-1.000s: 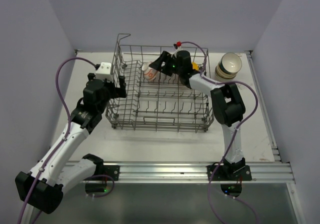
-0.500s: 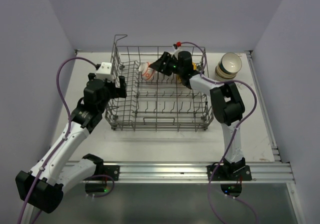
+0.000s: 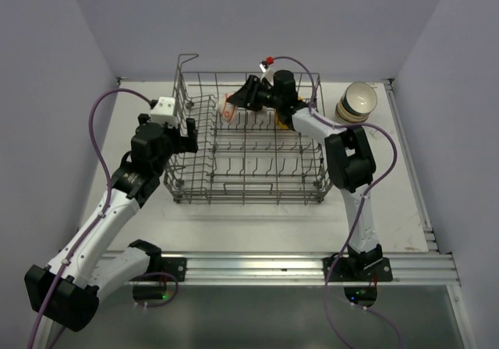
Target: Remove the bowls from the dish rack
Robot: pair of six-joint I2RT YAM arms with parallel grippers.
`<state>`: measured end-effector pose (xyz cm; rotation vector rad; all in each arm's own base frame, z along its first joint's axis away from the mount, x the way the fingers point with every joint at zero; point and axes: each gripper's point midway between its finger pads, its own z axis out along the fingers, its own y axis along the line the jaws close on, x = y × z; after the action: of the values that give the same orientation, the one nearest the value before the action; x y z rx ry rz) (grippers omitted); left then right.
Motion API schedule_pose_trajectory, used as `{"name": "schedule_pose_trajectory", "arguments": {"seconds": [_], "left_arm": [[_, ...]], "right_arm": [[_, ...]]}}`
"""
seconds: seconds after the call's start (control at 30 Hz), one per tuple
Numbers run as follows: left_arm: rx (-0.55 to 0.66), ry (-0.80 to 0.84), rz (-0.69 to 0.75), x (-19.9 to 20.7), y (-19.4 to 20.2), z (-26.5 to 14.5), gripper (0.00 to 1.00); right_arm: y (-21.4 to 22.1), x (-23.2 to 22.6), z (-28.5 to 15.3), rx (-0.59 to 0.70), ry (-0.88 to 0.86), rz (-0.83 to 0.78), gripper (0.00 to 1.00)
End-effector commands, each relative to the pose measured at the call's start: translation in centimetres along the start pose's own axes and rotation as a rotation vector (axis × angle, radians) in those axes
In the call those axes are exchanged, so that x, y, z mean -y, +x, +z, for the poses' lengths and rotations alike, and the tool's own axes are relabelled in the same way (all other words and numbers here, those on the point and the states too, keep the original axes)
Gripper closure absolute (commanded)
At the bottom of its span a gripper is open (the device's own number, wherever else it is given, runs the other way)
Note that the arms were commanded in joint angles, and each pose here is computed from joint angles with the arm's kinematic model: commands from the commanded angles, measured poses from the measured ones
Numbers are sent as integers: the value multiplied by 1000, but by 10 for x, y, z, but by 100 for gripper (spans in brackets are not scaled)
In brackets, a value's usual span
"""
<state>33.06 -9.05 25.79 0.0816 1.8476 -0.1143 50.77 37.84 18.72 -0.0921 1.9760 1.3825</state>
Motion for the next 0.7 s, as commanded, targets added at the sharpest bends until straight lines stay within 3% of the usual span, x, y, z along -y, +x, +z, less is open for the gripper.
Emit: {"name": "schedule_pose_trajectory", "arguments": {"seconds": [0.0,0.13,0.23,0.47,0.67], "left_arm": [[22,3,12,0,-6,3,0],[21,1,13,-1,-5,3,0],[18,1,15,-1,-5,4,0],[13,-1,17,-1,-3,5,0],[9,2,19,0,-2,5,0]], "right_arm": [[14,-6,6,-81,-18,-13,50],[26,13,12,-111,14,6,54],[27,14,14,-111,4,9,63],[15,-9,10,-68,-91,-10,66],[13,-23,10,-53,-177,18,89]]}}
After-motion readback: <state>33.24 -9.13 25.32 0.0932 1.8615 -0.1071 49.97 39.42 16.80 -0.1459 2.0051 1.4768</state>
